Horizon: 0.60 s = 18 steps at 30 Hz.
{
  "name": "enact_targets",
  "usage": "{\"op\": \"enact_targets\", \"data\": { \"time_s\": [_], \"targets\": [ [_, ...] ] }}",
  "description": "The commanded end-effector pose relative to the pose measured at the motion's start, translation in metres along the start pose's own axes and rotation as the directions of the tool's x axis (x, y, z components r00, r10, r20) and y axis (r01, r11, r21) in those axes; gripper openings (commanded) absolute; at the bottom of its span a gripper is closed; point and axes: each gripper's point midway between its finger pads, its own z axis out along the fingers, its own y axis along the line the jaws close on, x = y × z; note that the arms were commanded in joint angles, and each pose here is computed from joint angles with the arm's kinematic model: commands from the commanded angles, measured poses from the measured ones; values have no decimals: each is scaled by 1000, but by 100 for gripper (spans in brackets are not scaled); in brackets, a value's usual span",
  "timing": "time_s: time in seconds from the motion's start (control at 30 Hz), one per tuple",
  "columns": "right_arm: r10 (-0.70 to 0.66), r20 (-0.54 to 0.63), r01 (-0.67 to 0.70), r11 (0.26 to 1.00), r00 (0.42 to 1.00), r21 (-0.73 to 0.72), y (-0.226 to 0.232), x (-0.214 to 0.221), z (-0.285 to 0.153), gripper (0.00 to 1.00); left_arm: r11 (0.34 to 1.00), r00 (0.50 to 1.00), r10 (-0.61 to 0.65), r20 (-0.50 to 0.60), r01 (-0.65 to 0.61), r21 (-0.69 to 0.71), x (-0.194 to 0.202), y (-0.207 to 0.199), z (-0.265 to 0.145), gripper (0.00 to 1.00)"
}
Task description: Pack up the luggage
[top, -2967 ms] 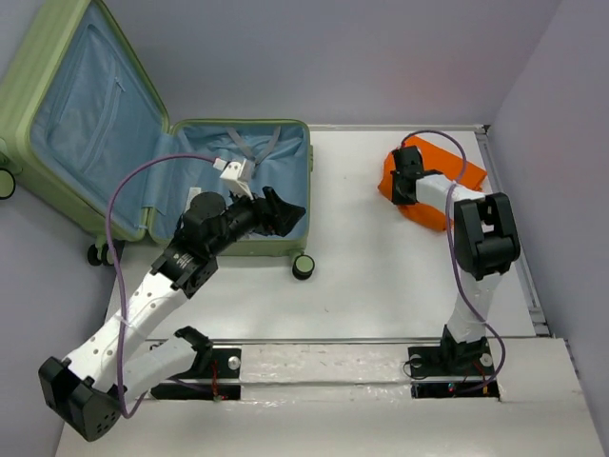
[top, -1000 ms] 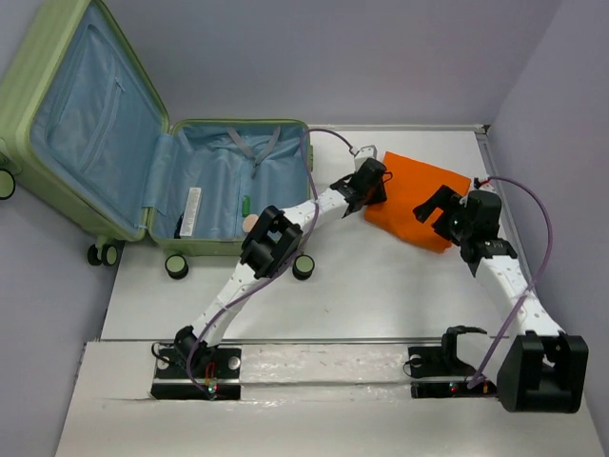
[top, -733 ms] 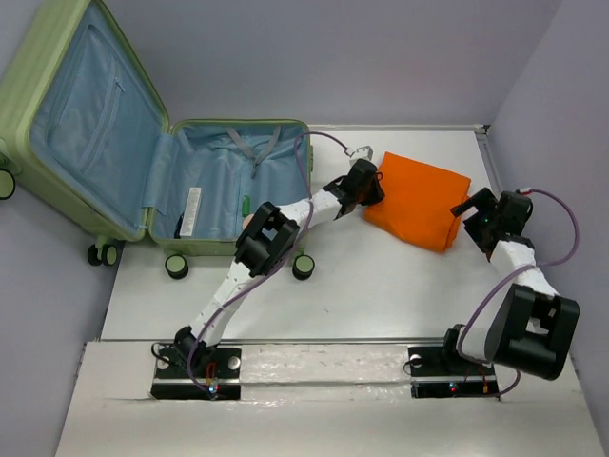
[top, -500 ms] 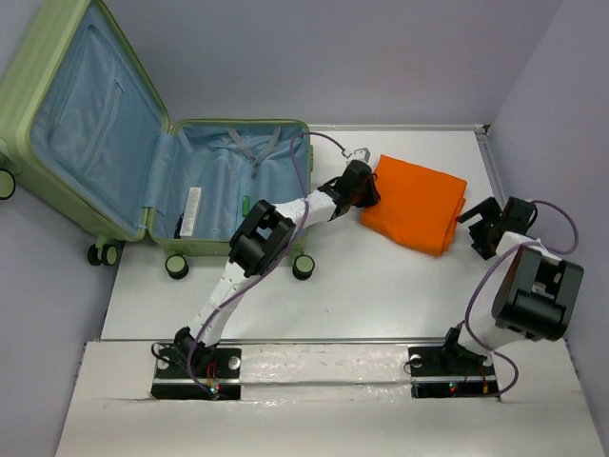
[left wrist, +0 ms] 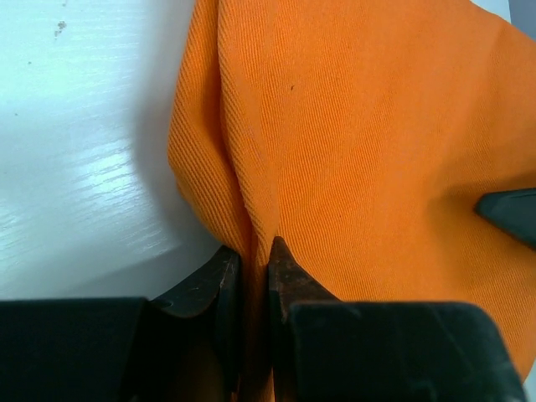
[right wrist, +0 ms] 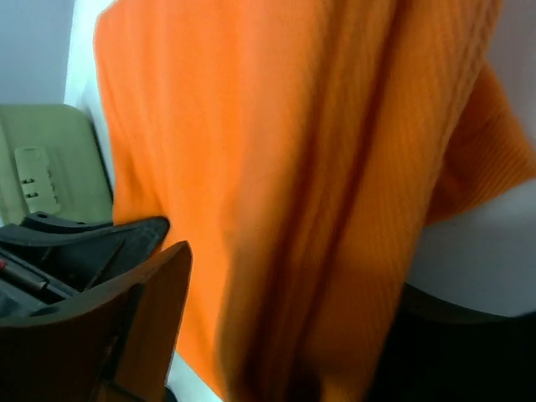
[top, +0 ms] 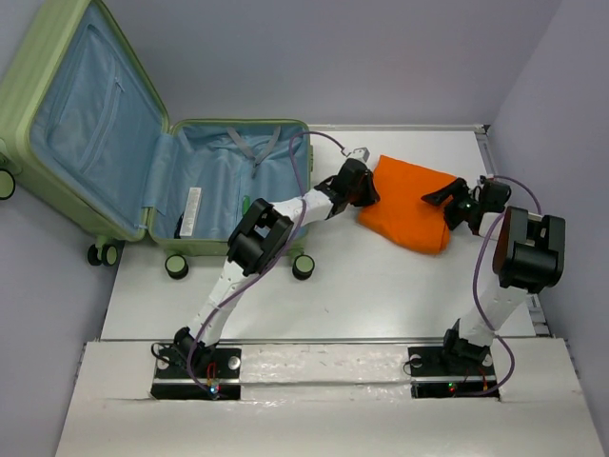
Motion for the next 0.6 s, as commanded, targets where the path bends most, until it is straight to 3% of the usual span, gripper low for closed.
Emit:
{"op": "enact_targets", "data": {
  "time_s": [0.0,0.03,0.13,0.17,0.4,0.57],
  "targets": [
    [54,-175,-57,998,983,-15,3,60,18,60,999,993,28,-114,-24,35,30,-9,-8,6],
    [39,-165,-49,997,986,-57,15,57,19,44,999,993,29,-116,-25,39,31,-10,-9,6],
    [-5,-121,-10,992,993,-125,40,47,14,15,998,994,32,-105,-26,58,25,-20,-14,6],
    [-18,-103,4,990,995,-139,46,42,11,10,998,995,36,-98,-30,64,22,-24,-17,6],
    [-137,28,140,961,990,-240,110,10,-21,7,991,998,55,28,-58,123,-38,-68,-58,6],
    [-197,80,198,980,977,-5,77,2,-33,7,993,997,67,40,-71,99,-49,-65,-64,6]
  ]
}}
